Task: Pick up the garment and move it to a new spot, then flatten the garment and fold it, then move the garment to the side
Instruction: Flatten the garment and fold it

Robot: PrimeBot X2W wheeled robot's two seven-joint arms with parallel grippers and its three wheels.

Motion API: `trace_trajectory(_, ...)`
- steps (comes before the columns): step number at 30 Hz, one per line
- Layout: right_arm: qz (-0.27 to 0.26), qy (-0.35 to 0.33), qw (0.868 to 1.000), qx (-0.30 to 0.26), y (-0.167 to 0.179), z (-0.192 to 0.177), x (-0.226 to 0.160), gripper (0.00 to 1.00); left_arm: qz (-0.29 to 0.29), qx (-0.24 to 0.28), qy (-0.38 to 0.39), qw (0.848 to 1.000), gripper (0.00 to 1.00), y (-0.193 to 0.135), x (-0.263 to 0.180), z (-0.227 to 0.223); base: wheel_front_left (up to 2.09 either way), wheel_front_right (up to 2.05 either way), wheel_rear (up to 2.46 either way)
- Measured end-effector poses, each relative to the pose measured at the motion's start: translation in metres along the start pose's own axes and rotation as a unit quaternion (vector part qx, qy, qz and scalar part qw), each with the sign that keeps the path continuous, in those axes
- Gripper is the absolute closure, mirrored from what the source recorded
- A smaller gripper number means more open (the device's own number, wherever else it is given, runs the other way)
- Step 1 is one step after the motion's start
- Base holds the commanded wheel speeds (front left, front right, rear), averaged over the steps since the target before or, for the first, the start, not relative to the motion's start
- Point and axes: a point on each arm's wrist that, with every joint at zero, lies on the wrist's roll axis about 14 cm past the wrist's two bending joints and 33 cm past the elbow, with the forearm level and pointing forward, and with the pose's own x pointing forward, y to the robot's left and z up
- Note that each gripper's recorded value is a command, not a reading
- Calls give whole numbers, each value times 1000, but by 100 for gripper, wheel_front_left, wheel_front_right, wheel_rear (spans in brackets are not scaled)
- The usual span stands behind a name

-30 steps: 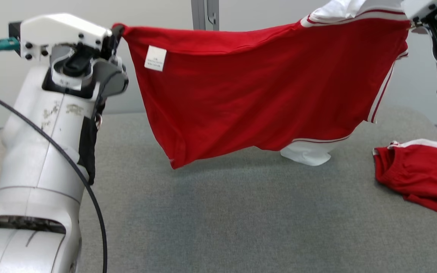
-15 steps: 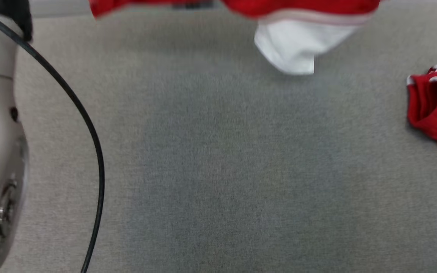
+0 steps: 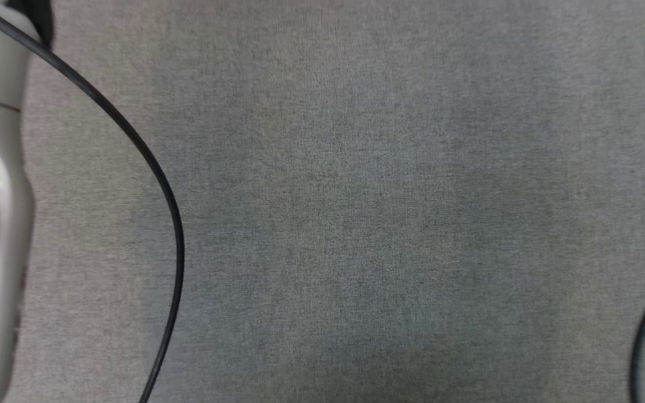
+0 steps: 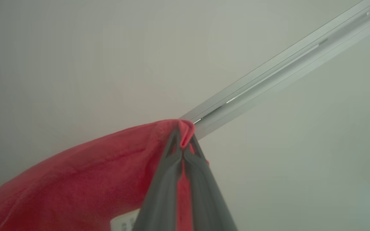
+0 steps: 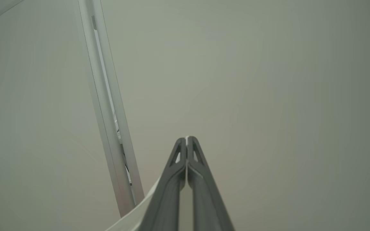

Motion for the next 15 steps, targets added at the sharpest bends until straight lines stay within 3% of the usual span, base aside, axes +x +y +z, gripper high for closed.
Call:
trace_trajectory(4,-28,74,997,23,-20,-70,-37,100,38,5,37,999,100,60,-9,-38,0,0,0)
trace_trajectory(7,-54,133,989,41,-35,-111,-74,100,111,6,64,992,100,116,-31,-61,0,0,0)
trace_trajectory(11,-69,191,977,67,-35,-147,-114,100,159,-15,70,985,100,149,-50,-70,0,0,0)
trace_trajectory(15,-89,219,966,102,-34,-158,-143,100,191,-14,83,978,100,170,-74,-78,0,0,0)
